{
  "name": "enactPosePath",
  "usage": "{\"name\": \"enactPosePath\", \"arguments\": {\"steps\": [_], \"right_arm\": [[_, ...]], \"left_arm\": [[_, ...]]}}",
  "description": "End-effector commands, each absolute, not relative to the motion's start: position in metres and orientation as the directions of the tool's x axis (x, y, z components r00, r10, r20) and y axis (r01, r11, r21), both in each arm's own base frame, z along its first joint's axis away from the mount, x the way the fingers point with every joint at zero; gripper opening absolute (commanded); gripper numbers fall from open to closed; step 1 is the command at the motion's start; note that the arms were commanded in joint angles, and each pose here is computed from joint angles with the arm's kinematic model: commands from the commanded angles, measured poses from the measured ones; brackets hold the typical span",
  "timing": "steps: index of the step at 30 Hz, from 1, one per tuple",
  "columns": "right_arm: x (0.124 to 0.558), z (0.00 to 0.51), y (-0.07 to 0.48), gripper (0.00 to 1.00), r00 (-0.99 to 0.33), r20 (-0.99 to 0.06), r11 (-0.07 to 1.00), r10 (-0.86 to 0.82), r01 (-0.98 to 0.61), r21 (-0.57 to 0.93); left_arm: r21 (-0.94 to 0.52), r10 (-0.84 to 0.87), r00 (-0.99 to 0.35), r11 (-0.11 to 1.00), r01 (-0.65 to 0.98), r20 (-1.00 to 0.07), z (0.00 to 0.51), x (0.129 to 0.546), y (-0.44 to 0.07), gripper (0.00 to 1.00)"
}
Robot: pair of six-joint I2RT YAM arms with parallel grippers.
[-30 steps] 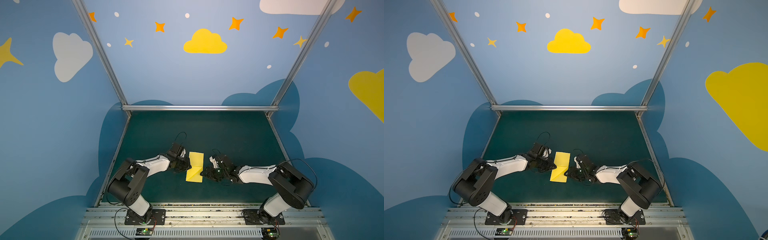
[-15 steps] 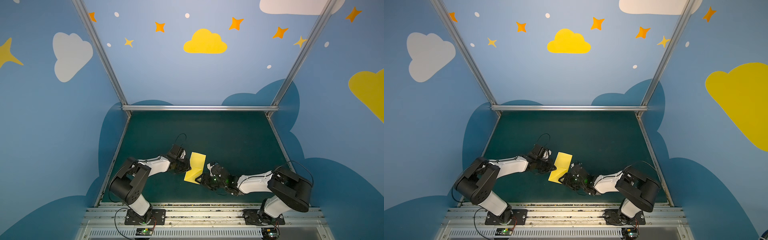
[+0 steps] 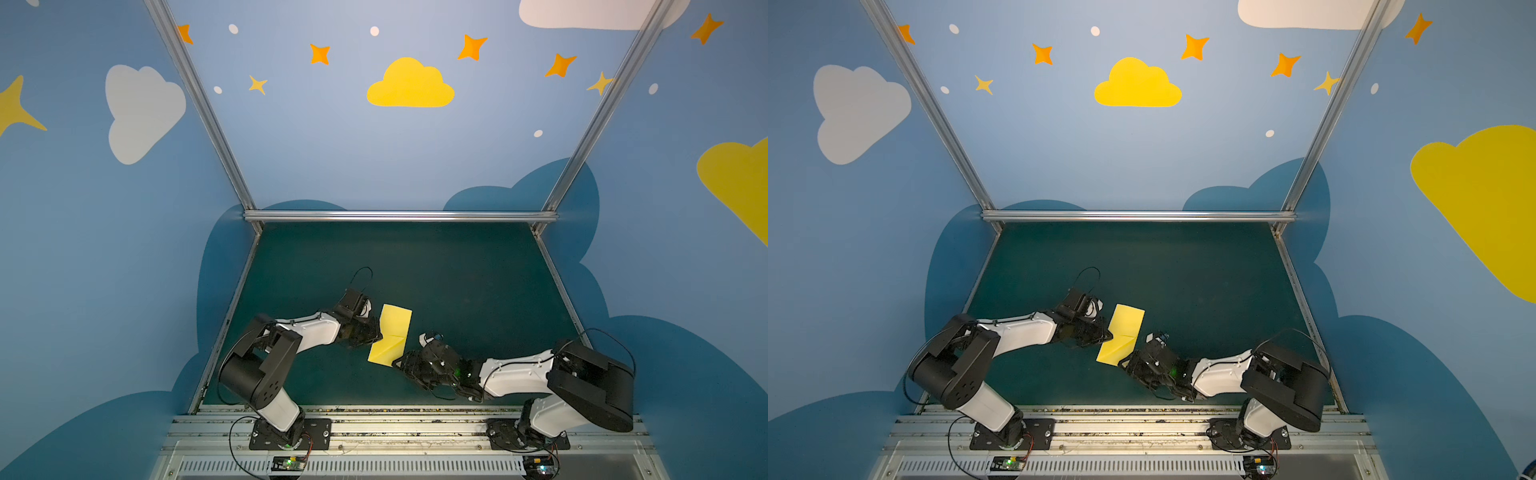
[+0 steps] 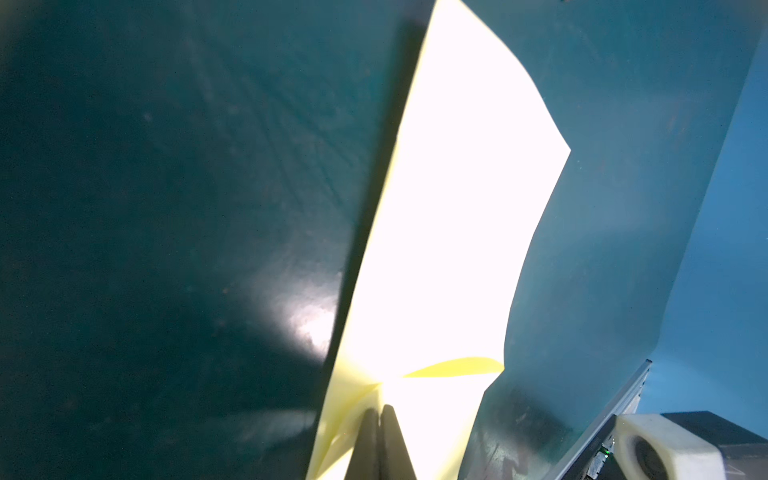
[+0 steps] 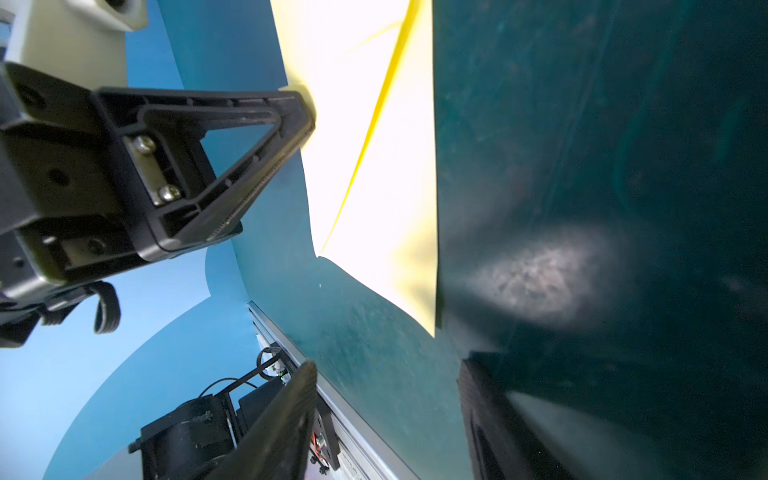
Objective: Fold a paper plane with a square sheet of paper (fold left side to right side)
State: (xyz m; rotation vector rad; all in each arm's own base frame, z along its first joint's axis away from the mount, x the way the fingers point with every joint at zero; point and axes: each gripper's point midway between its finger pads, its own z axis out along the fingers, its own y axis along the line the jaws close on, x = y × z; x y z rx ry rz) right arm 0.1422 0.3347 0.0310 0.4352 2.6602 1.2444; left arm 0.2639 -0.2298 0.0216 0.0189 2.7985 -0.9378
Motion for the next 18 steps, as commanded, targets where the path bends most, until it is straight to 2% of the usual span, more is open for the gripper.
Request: {"name": "enactPosePath", "arguments": {"steps": [1, 13, 18], "right_arm": [[0.126, -0.036, 0.285, 0.57, -0.925, -0.021, 0.76, 0.378, 0.298, 0.577], [0.16, -0.05, 0.292, 0.52, -0.887, -0.023, 0.666, 0.462, 0.329, 0.67], [0.175, -0.051, 0.284, 0.52, -0.882, -0.038, 0.666, 0.47, 0.326, 0.671]], "left_arm": [[-0.587, -0.05, -0.982, 0.807, 0.067, -0.182, 0.018, 0.261, -0.226, 0.06], [-0.586, -0.05, -0.983, 0.807, 0.065, -0.177, 0.016, 0.26, -0.225, 0.05], [-0.589, -0.049, -0.983, 0.806, 0.066, -0.177, 0.017, 0.261, -0.226, 0.05]]}}
